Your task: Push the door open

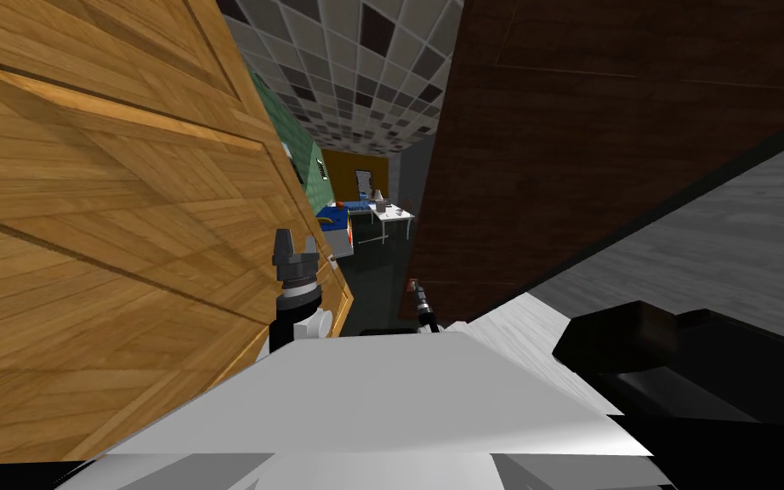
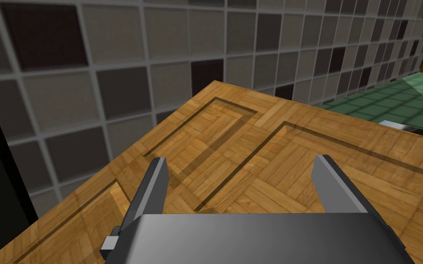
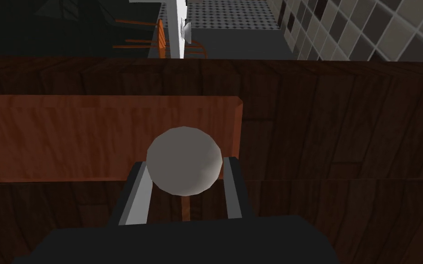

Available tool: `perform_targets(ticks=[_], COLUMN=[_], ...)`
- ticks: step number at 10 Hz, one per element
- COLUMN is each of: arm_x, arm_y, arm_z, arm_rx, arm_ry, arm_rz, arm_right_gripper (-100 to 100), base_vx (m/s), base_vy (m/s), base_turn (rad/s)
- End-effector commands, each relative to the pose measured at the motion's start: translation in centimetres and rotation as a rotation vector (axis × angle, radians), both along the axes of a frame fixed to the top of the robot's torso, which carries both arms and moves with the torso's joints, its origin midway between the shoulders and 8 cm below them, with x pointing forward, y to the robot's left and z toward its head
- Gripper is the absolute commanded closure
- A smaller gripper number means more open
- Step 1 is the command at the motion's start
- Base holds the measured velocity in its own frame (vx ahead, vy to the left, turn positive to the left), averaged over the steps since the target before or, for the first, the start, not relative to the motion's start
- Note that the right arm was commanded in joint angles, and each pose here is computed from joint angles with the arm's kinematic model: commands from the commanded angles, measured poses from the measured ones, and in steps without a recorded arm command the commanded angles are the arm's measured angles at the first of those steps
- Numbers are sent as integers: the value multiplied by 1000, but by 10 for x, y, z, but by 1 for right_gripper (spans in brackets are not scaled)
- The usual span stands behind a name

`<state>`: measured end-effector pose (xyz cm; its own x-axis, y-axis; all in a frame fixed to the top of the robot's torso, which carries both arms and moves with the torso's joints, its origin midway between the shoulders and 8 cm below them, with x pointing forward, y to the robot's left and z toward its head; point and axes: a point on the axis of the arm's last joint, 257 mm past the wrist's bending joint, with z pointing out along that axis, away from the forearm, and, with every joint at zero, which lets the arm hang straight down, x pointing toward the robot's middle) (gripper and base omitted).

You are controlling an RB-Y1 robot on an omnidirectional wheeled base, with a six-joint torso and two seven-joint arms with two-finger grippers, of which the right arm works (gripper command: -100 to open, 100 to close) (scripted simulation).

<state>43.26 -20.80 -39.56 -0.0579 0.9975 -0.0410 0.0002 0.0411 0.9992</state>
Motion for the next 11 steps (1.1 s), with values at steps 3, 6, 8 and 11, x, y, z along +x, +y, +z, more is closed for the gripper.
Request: perform_targets(ticks=[3,6,8,11], arm_x=[7,5,4,4], arm_y=[-35,-30,-28,-24], arm_z=[5,4,4,5], arm_rx=[-24,-12,0,16], arm_ry=[-14,-8,-6,-5], arm_rz=[-66,-63,-71,-78], arm_right_gripper=[100,-100,-100,-100], base_vx=[193,-127,-176,-141], base_vy=[-13,78,112,122], base_turn=[-107,-61,-51,-48])
